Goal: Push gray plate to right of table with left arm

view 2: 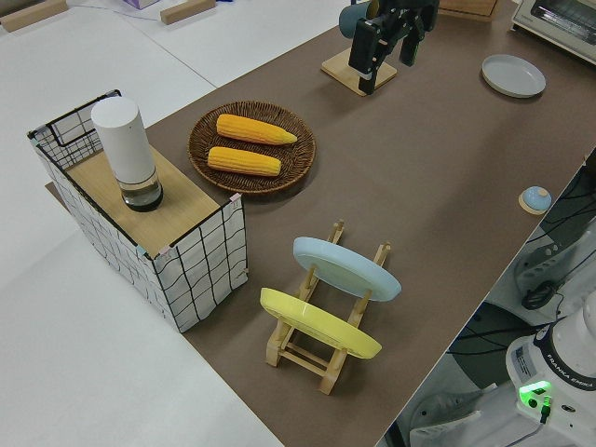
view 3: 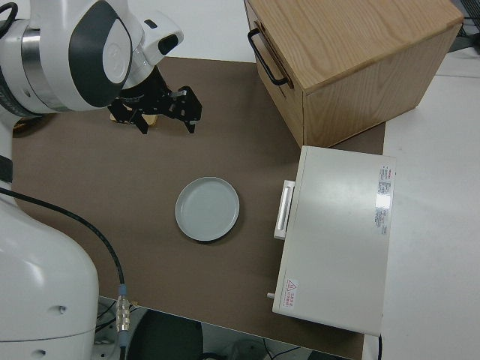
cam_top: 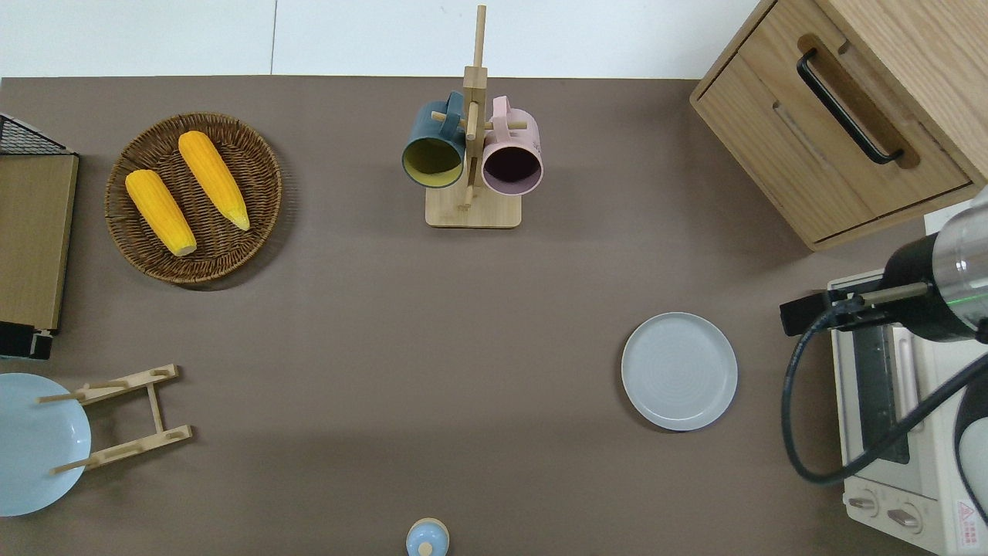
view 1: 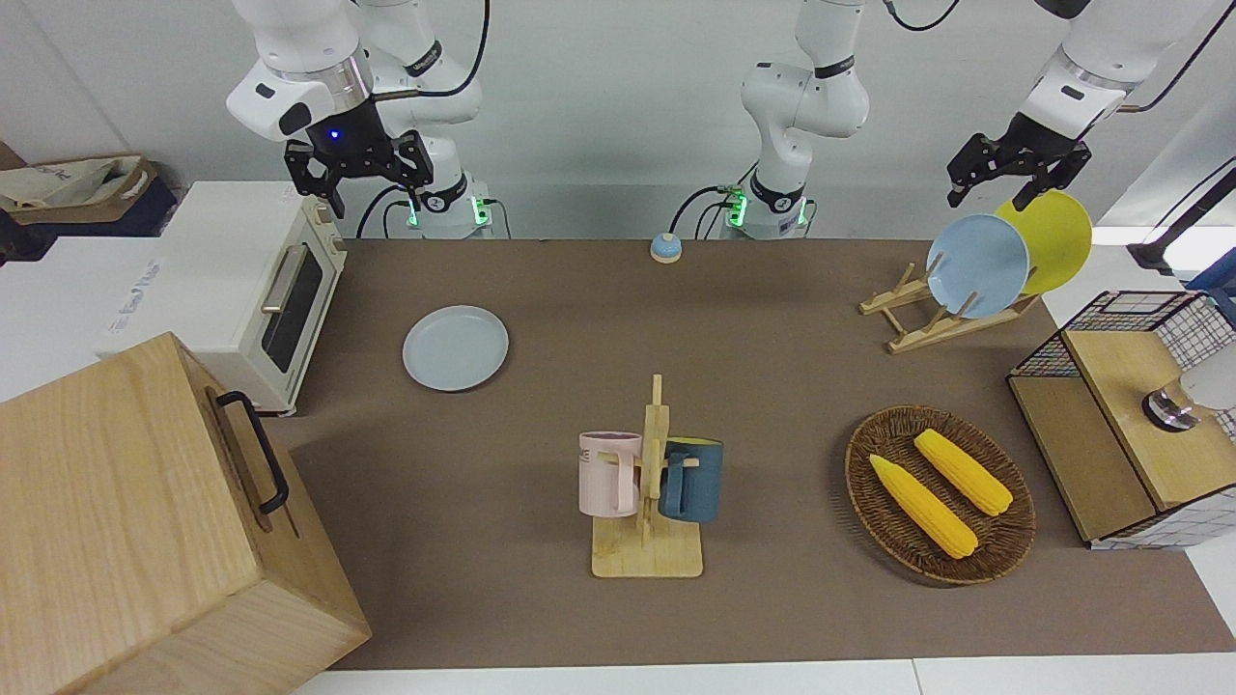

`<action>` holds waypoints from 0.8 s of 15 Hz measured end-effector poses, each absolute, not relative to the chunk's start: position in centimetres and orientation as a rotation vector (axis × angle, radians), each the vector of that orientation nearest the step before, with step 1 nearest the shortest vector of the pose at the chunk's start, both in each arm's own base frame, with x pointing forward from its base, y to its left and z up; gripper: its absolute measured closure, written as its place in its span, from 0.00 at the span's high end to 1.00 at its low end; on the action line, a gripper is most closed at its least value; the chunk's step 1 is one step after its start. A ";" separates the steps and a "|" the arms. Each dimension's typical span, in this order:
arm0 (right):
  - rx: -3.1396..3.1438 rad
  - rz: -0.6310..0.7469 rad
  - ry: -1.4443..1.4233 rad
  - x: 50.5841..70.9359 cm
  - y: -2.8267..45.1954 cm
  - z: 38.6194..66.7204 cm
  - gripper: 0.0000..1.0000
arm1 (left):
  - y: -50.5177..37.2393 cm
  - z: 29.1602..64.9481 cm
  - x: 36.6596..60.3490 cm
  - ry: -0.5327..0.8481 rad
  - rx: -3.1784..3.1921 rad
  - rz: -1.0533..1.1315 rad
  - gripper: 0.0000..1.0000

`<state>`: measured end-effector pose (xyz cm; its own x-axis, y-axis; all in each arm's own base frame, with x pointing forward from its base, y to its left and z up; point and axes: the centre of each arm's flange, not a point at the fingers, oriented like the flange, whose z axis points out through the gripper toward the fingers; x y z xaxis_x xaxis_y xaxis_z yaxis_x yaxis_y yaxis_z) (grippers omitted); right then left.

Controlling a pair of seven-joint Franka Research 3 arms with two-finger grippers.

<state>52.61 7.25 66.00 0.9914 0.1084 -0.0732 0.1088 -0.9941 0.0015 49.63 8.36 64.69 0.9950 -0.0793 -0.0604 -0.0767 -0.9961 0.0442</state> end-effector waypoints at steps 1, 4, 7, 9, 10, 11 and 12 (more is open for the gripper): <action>3.129 -0.115 0.171 52.6 7.3 66.0 0.99 | 7.9 64.6 49.7 -0.133 3.097 -0.093 1.00; 3.129 -0.115 0.171 52.6 7.3 66.0 0.99 | 6.3 64.5 50.1 -0.180 3.102 -0.077 1.00; 3.129 -0.115 0.171 52.6 7.3 66.0 0.99 | 3.6 64.3 50.5 -0.157 3.114 -0.080 1.00; 3.129 -0.115 0.171 52.6 7.3 66.0 0.99 | 2.0 64.0 50.6 -0.126 3.123 -0.089 1.00; 3.129 -0.115 0.171 52.6 7.3 66.0 0.99 | 1.4 63.8 50.7 -0.105 3.127 -0.097 1.00; 3.129 -0.115 0.171 52.6 7.3 66.0 0.99 | 1.1 63.6 50.8 -0.084 3.129 -0.102 1.00; 3.129 -0.115 0.171 52.6 7.3 66.0 0.99 | 0.9 63.3 50.9 -0.066 3.132 -0.109 1.00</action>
<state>52.61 7.25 66.00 0.9914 0.1084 -0.0732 0.1089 -0.9941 0.0015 50.92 0.86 63.26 0.9967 -0.0426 -0.0693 -0.0421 -0.9991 0.0084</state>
